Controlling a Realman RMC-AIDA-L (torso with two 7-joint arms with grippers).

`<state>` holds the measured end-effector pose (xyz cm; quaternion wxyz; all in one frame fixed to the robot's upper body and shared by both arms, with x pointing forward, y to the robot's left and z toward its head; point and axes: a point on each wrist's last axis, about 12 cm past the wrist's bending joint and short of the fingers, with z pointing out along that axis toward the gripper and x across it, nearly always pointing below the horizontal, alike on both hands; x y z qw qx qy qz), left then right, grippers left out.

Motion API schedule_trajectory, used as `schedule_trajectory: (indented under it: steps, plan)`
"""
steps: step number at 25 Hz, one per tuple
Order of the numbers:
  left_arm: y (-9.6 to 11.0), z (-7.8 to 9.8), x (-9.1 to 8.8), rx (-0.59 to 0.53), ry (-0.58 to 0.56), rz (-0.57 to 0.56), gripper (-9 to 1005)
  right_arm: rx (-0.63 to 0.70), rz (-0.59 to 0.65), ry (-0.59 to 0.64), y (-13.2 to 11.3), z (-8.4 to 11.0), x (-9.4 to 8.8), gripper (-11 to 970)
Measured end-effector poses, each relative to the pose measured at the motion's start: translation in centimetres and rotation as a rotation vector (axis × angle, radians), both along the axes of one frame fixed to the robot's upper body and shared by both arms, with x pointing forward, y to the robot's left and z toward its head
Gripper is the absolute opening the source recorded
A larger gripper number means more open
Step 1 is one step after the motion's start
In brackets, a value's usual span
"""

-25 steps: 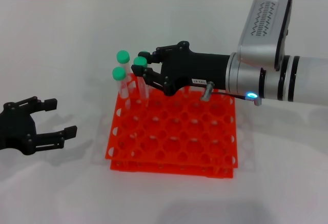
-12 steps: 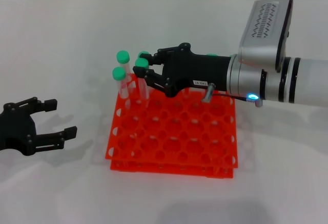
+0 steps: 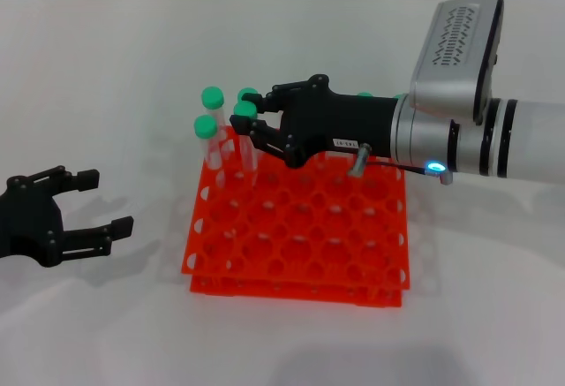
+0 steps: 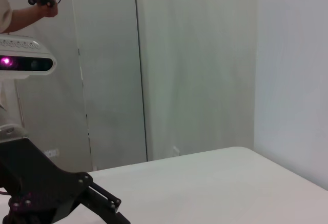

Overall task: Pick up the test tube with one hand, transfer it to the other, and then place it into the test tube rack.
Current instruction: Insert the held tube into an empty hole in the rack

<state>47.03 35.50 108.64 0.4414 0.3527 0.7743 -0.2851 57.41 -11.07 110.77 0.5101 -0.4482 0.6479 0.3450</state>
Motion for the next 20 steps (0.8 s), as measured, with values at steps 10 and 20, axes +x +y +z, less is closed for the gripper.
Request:
schedule_trajectory:
  steps: [10, 20]
  plan:
    - [0.05, 0.02, 0.01, 0.001, 0.0, 0.0, 879, -0.006, 0.018, -0.021, 0.11, 0.09, -0.12, 303]
    - [0.06, 0.03, 0.01, 0.002, 0.0, 0.0, 879, -0.008, 0.022, -0.022, 0.21, 0.13, -0.09, 324]
